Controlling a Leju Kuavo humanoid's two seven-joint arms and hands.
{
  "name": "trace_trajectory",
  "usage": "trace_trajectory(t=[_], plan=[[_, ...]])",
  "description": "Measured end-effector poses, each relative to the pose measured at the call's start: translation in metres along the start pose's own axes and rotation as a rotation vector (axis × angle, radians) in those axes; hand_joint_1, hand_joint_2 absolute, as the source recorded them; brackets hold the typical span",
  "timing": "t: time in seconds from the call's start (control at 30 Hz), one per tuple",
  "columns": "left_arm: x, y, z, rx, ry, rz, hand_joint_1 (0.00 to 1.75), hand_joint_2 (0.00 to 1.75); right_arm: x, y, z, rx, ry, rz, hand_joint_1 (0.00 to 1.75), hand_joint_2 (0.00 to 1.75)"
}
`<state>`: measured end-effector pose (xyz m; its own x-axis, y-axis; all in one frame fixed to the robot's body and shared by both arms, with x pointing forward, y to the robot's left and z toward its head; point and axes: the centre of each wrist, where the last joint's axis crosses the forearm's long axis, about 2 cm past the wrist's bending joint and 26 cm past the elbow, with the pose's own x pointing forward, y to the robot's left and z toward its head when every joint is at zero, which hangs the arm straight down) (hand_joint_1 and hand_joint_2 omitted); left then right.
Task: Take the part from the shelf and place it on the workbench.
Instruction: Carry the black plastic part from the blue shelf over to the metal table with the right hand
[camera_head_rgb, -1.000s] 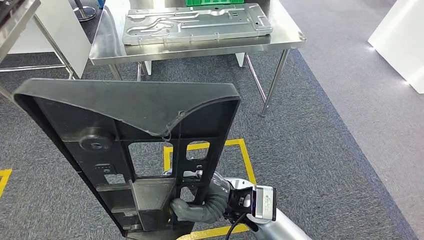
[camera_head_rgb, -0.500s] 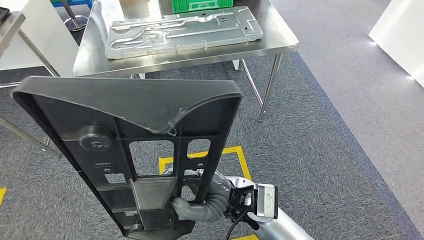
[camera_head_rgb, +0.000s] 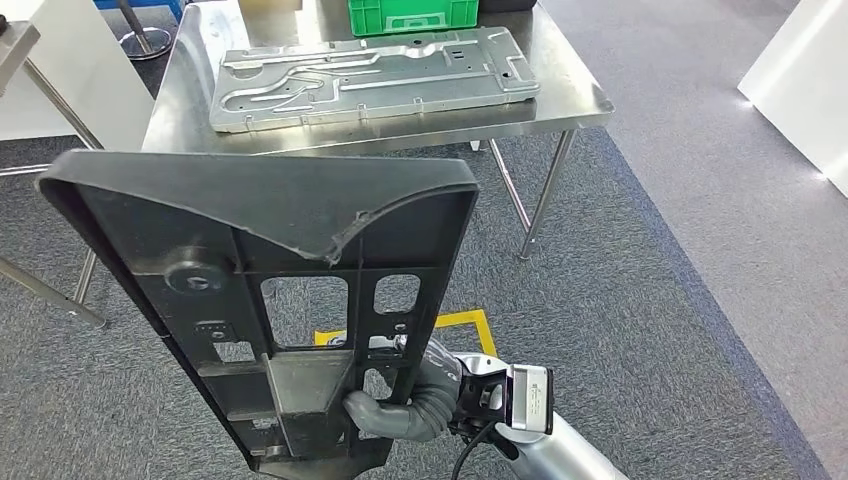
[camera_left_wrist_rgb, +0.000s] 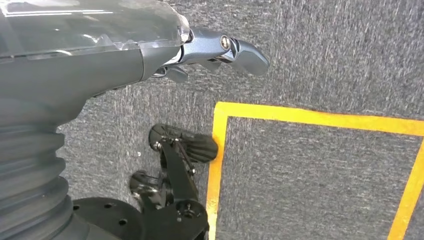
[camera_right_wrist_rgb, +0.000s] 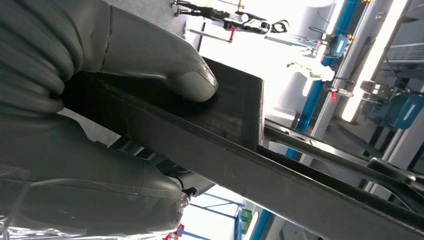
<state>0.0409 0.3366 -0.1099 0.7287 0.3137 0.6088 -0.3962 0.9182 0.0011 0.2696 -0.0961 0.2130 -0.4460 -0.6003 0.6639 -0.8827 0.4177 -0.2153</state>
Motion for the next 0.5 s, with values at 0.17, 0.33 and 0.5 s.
trace_trajectory(t=[0.17,0.33,0.5], plan=[[-0.0005,-0.002,0.0002,0.002,0.001,0.007,0.0,1.75,-0.0032,-0.0004,0.003,-0.005,0.027,0.0,1.64,1.75],[0.0,-0.0025,-0.0001,-0.003,-0.002,0.002,0.0,1.75,-0.0047,-0.0014,0.0037,0.0,0.056,0.046,1.64,1.75],[-0.0013,-0.0017,0.0007,-0.007,0.001,-0.004,0.0,1.75,-0.0056,-0.0001,0.0052,-0.001,0.065,0.057,1.64,1.75]])
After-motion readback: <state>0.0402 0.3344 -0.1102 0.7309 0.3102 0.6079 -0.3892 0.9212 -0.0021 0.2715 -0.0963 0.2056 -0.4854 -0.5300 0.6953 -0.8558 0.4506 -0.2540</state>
